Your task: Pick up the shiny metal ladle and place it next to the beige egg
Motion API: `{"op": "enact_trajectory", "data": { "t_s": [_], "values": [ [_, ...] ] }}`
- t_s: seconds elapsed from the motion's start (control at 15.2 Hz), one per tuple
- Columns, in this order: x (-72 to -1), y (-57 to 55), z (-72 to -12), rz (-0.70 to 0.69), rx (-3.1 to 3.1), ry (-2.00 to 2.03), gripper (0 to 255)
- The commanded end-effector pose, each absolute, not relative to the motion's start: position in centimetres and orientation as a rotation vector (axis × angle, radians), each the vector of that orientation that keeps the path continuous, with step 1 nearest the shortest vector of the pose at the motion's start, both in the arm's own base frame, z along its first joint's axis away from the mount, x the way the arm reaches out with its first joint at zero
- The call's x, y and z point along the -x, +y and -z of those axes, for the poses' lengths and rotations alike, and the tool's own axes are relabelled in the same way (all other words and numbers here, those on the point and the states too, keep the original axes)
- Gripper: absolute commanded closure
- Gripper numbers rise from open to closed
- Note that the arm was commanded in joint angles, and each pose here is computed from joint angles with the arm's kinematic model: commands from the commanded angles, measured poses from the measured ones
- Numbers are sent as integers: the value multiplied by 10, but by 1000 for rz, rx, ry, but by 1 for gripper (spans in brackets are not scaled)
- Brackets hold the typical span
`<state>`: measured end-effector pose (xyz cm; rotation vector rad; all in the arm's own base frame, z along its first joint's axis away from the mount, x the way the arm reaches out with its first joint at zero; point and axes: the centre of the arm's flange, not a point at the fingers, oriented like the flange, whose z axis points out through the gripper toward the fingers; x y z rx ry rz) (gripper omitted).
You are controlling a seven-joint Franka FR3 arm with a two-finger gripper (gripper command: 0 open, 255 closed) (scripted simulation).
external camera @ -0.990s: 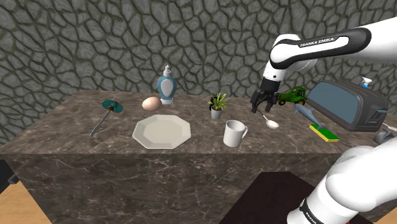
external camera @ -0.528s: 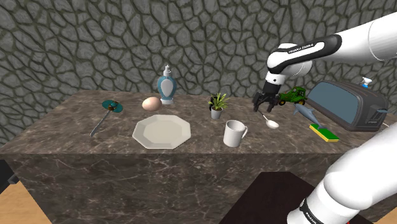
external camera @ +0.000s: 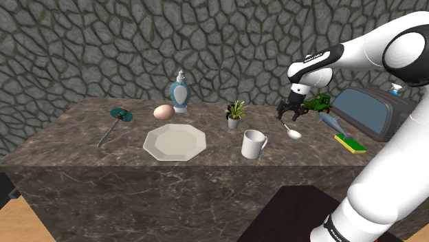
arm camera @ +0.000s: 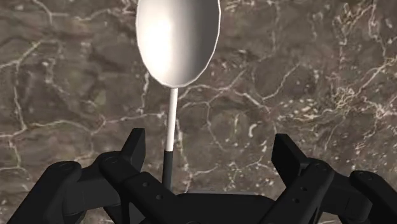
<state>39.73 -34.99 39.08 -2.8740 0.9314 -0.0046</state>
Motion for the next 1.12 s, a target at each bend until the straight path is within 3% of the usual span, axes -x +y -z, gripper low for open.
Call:
{"op": "enact_trajectory", "data": {
  "t_s": [0.0,0.59,1.06],
  "values": [
    [-394,-373,-381,17,2858,987,0],
    [-396,-379,-337,22,2850,1010,0],
    [-396,-379,-337,22,2850,1010,0]
  ]
}}
